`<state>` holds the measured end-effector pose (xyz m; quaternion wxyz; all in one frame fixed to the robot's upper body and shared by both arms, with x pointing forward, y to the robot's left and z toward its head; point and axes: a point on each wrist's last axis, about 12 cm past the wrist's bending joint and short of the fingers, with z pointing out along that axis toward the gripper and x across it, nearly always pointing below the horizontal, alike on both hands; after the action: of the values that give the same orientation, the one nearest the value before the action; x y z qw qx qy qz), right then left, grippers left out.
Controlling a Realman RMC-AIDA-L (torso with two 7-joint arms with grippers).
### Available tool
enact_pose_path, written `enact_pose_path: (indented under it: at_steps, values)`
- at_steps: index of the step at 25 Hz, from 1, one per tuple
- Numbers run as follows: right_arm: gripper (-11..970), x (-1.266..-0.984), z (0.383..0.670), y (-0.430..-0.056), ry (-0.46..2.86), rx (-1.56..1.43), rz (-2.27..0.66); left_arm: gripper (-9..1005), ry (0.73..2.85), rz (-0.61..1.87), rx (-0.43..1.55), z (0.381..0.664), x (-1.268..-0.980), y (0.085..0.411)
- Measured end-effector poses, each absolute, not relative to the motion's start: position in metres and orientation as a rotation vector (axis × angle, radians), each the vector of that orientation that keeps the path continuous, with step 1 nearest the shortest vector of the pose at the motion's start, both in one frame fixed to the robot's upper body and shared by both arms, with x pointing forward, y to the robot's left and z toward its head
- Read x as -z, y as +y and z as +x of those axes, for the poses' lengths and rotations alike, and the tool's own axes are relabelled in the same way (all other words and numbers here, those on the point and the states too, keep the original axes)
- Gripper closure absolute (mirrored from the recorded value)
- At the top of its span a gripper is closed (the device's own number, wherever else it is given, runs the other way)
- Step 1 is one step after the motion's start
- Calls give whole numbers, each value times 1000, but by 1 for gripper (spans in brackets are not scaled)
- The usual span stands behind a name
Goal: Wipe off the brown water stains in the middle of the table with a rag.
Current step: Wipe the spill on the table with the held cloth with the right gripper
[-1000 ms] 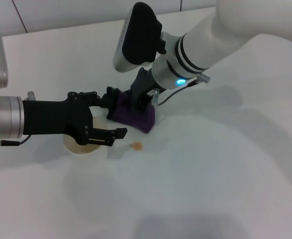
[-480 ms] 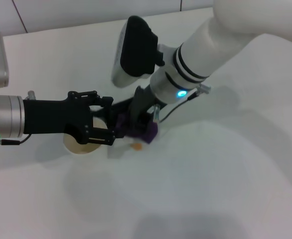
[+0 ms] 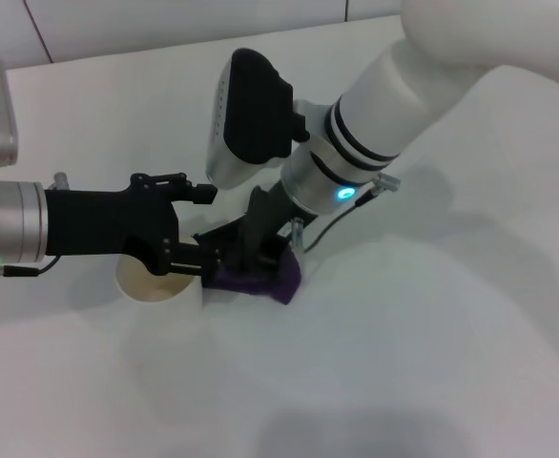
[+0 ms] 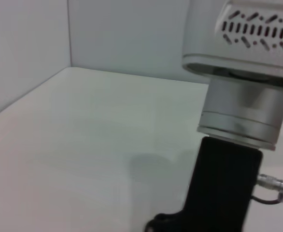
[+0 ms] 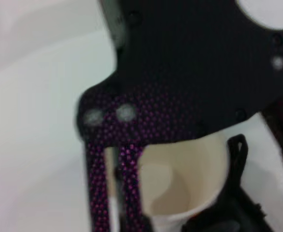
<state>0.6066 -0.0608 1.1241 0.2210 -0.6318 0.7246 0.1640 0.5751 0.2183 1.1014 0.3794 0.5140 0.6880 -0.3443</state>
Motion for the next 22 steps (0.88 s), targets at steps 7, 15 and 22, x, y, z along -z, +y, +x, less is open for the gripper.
enact_pose_path:
  at_steps: [7,15,22]
  values:
    - [849,-1127,624,-61,1954,-357,-1644,116,1760,1310,878,575,-1101,219]
    - [844,-1127,635,-64,1951,-297,-1591,116,1767,1305,885,573,-1099,220]
    - [840,-1122,621,-66,2002,-389,-1658,116,1767,1303,887,573,-1099,220]
